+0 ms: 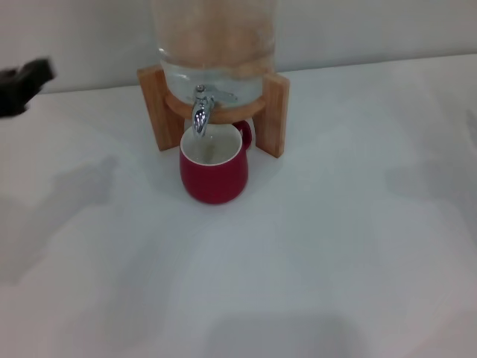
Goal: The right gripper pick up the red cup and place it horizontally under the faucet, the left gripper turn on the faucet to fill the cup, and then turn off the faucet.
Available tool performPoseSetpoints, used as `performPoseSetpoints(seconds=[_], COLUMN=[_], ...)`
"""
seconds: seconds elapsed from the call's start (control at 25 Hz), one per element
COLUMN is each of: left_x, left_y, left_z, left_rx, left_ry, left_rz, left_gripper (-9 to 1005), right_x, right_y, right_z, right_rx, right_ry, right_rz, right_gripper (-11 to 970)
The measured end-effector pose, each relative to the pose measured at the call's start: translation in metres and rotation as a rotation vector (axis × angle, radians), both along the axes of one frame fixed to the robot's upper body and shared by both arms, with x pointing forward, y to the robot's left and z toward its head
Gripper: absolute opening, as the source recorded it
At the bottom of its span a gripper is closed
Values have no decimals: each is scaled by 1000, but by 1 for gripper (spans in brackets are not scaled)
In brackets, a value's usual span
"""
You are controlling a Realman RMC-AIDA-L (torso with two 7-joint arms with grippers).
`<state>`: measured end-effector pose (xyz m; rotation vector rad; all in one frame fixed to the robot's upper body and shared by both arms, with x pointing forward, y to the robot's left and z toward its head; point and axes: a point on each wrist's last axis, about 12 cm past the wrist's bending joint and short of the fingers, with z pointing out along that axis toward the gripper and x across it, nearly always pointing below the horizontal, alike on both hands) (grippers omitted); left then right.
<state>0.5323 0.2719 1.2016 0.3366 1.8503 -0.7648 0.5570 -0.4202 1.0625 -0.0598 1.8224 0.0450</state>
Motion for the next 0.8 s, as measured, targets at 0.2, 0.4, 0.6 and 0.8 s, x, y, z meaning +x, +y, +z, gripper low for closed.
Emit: performPoseSetpoints(seconds=[0.2,0.4,0.6,0.8], left_x=[-9,-17,-25,-42], left_y=[45,78,90,92], left_z=[-45,-82,-109,-121], left_rx=[-112,-164,-181,-207], left_ry=[51,50,-1,-141], left_rz=[76,178,227,223], left_gripper=[46,56,103,150], right_x=[-10,-15,-16,-17], right_y=[-4,-6,-4,-2], right_z=[2,7,9,11], right_rx=[48,85,90,95], right_ry=[-43,-72,-86,-100], right_rz=[11,33,62,88], right_gripper=[307,307,307,307])
